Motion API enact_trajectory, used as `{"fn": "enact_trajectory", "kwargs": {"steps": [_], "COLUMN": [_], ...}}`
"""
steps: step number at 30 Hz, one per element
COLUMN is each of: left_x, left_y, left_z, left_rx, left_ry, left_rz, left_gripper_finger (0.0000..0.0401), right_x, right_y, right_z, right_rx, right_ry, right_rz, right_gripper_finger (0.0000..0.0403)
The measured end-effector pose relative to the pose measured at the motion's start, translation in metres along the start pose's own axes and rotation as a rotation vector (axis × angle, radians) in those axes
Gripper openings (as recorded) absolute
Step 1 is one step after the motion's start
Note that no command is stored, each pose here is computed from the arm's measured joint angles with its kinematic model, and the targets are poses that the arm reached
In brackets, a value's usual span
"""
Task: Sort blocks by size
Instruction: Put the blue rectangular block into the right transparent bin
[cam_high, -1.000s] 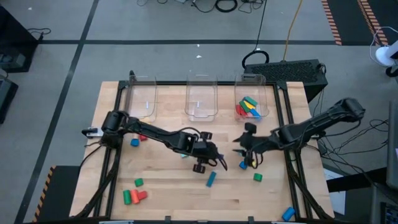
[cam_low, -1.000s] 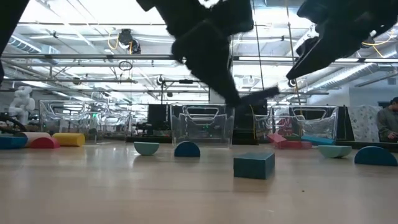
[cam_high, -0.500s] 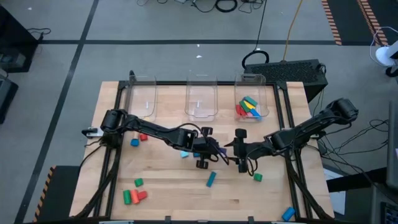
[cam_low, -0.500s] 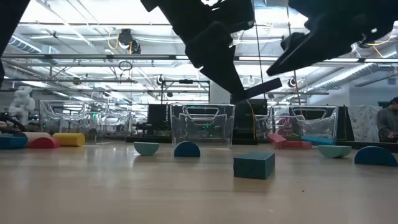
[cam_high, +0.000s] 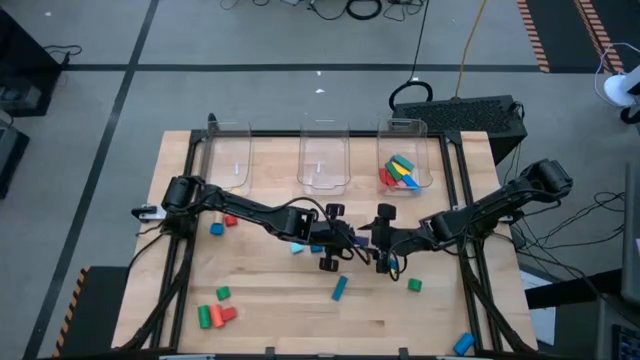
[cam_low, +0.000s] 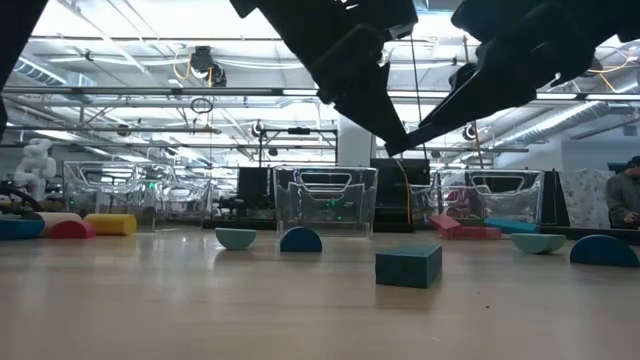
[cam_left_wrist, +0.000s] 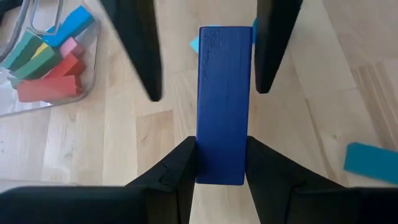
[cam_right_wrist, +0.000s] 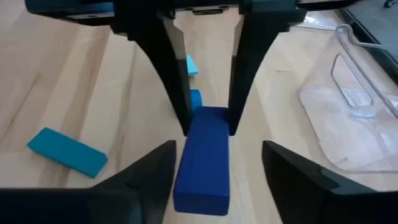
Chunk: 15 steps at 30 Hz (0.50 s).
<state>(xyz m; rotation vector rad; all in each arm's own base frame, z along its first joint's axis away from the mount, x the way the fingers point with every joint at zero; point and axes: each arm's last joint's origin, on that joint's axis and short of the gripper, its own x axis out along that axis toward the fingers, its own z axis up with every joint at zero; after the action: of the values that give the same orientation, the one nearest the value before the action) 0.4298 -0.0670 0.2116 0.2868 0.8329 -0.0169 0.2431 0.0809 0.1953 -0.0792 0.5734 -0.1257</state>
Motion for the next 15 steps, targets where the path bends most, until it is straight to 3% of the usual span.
{"fn": "enact_trajectory", "kwargs": {"steps": [8, 15], "left_x": [-0.0001, -0.0001], "left_y": [0.0004, 0.0004], "left_z": [0.0022, 0.0019], "left_rx": [-0.020, -0.030], "left_ry": [-0.022, -0.018], "left_rz": [0.004, 0.005], "left_gripper_finger": [0.0127, 0.0127], "right_x": [0.0000, 0.0000], "right_y": [0.0001, -0.0003], "right_z": [-0.0012, -0.0011], "right_rx": [0.014, 0.016], "right_ry": [0.012, 0.010], "right_rz": [0.006, -0.005], "right_gripper_finger": [0.0117, 0.0092]}}
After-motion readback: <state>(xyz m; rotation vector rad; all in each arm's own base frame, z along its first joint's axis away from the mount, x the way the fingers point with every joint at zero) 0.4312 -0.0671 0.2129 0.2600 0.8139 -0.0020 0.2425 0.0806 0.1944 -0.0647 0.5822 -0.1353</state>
